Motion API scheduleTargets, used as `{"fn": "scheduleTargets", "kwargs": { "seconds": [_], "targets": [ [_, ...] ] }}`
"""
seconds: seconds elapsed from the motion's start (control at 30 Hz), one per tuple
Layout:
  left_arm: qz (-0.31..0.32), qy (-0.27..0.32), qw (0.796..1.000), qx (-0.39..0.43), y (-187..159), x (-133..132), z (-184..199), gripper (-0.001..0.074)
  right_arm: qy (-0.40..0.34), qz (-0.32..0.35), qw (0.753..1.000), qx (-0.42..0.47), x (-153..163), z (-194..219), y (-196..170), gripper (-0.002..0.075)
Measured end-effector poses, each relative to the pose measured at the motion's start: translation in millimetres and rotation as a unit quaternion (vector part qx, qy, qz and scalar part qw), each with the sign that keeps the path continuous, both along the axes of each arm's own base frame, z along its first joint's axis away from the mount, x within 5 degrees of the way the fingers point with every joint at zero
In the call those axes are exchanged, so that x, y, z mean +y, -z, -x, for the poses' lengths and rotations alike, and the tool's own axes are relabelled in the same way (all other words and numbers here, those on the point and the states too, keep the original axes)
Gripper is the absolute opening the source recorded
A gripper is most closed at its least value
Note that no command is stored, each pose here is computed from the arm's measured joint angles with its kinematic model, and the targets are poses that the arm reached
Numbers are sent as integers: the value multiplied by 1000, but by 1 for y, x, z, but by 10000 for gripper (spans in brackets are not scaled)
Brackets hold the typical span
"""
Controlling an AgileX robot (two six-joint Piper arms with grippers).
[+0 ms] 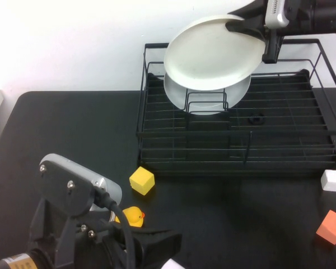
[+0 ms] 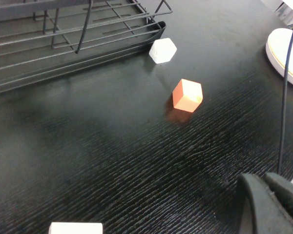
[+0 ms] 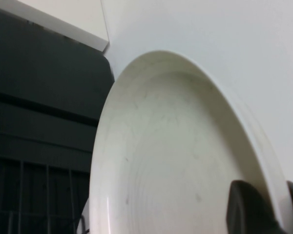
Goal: Place plate on rack
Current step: Place the plate on the rack
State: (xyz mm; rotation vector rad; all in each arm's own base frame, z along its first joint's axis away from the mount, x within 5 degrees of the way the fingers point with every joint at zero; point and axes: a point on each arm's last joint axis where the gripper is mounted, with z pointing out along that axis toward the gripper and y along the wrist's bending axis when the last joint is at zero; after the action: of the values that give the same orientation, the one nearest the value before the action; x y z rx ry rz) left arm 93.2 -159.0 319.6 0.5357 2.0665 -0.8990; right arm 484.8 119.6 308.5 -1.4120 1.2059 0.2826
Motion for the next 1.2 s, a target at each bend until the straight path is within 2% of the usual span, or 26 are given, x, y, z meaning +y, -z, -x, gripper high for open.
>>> {"fn": "scheduleTargets", "kwargs": {
  "seconds": [0.6,1.0,1.1,1.2],
  "targets": [
    [0,0,1000,0,0,0,0,-1,2,1,1000,17,0,-6,16,101],
    [0,0,1000,0,0,0,0,-1,32,-17,998,47,-1,-9,17,102],
    [0,0,1000,2,0,0,0,-1,35,-21,998,54,-1,-9,17,125],
    [0,-1,1000,2,0,0,0,-1,37,-26,997,62,-1,-9,17,204]
  ]
}}
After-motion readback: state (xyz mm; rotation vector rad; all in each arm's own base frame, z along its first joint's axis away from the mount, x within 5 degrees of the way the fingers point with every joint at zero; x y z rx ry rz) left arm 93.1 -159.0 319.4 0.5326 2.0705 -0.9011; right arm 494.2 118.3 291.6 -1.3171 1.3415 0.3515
